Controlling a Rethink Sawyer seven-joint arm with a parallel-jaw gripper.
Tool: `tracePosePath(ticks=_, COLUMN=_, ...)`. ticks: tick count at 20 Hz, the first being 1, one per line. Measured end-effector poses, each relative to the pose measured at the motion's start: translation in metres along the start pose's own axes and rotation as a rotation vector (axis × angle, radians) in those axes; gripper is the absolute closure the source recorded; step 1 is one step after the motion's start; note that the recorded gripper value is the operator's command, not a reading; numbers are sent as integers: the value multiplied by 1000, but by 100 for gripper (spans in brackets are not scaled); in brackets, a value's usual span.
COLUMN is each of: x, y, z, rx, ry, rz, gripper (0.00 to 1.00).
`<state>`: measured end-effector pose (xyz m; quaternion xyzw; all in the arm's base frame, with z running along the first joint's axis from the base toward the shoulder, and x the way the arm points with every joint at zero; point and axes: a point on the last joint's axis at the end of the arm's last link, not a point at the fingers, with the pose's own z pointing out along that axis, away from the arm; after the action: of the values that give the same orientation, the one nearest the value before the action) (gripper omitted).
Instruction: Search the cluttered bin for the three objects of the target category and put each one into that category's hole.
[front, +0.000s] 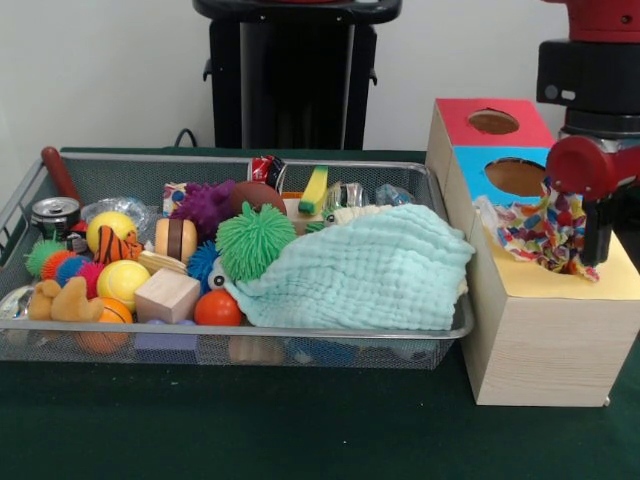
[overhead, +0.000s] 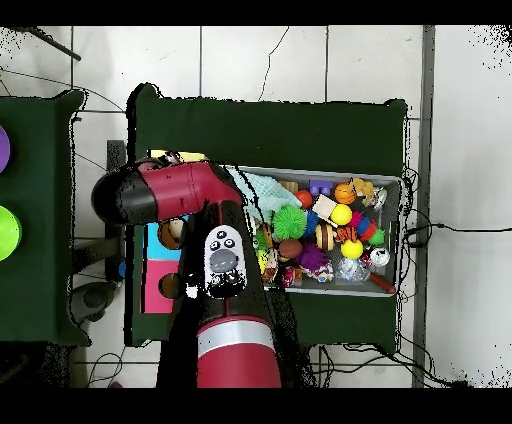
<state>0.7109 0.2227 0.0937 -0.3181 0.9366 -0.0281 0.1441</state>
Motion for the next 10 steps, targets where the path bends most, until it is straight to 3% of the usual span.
tracePosePath(ticks=10, x=-14, y=-4, z=-32, rx=21, ry=-26, rz=-9, gripper=100)
